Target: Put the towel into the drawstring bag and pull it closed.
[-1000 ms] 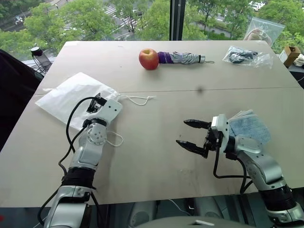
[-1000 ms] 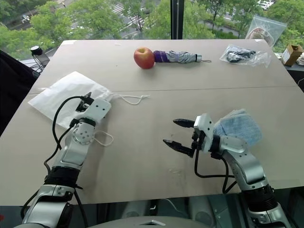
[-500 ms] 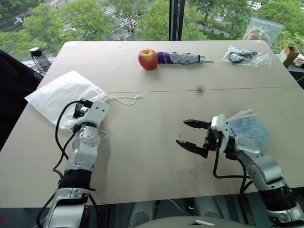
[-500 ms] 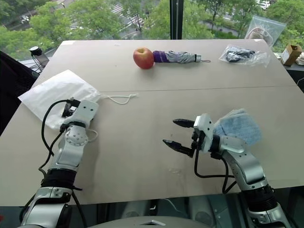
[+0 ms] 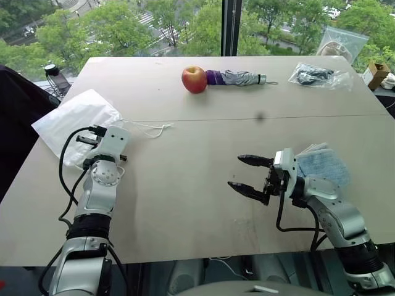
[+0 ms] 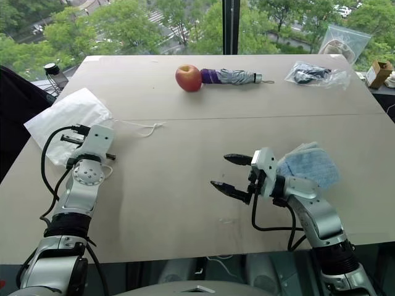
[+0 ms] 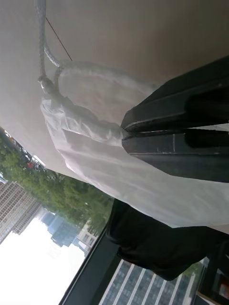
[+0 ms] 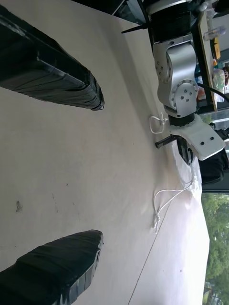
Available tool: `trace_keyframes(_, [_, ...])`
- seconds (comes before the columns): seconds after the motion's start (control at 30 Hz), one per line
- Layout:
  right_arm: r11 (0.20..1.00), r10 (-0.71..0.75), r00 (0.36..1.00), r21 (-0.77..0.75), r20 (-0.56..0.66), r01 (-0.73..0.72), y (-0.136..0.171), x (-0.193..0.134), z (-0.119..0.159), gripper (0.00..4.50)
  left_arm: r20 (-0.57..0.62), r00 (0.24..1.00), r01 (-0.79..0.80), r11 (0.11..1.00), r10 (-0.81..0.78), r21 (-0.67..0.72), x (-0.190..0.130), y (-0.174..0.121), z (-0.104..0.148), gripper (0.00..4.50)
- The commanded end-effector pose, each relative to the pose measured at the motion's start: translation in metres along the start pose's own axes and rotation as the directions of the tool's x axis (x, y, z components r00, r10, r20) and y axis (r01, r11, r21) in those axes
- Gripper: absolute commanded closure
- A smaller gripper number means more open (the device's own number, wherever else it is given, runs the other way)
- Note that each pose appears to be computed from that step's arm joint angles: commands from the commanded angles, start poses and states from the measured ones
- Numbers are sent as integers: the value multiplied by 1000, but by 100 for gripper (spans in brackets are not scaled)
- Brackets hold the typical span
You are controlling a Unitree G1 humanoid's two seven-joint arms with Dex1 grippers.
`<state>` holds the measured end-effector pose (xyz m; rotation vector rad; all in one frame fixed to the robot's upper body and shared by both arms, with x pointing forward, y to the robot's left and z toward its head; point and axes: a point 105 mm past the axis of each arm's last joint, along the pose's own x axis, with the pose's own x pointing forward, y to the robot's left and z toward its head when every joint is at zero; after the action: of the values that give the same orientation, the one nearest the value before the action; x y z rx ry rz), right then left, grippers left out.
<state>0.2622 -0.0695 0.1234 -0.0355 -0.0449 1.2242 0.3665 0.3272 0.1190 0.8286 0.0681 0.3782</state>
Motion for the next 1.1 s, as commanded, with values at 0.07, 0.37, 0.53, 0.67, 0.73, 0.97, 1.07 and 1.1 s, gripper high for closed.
trace_keyframes(0.07, [999,-12,999,-38,34,13,-2,1,10,20,17,1000,5,999,-5,45,-1,2,0,445])
trace_keyframes(0.37, [994,-99,992,-41,80,102,-25,-12,32,20,251,948,72,901,-195,428,-4,2,77,445])
trace_keyframes(0.53, [981,-178,984,-78,7,178,-53,-37,47,20,301,888,93,777,-347,622,-9,-4,119,445])
trace_keyframes(0.67, [950,-287,956,-145,-61,276,-78,-75,56,20,336,842,96,730,-422,677,-12,-4,153,445])
trace_keyframes(0.73, [933,-337,931,-181,-141,311,-85,-97,50,10,352,817,104,717,-456,689,-14,-7,166,449])
trace_keyframes(0.97, [837,-546,792,-170,-271,519,-101,-180,40,10,367,736,225,717,-569,660,-26,-28,195,449])
trace_keyframes(1.07, [824,-549,740,-104,-388,557,-87,-207,20,10,375,712,263,721,-593,641,-30,-35,201,449])
trace_keyframes(1.1, [816,-553,725,-92,-411,571,-83,-212,16,10,371,706,276,717,-603,640,-31,-38,200,449])
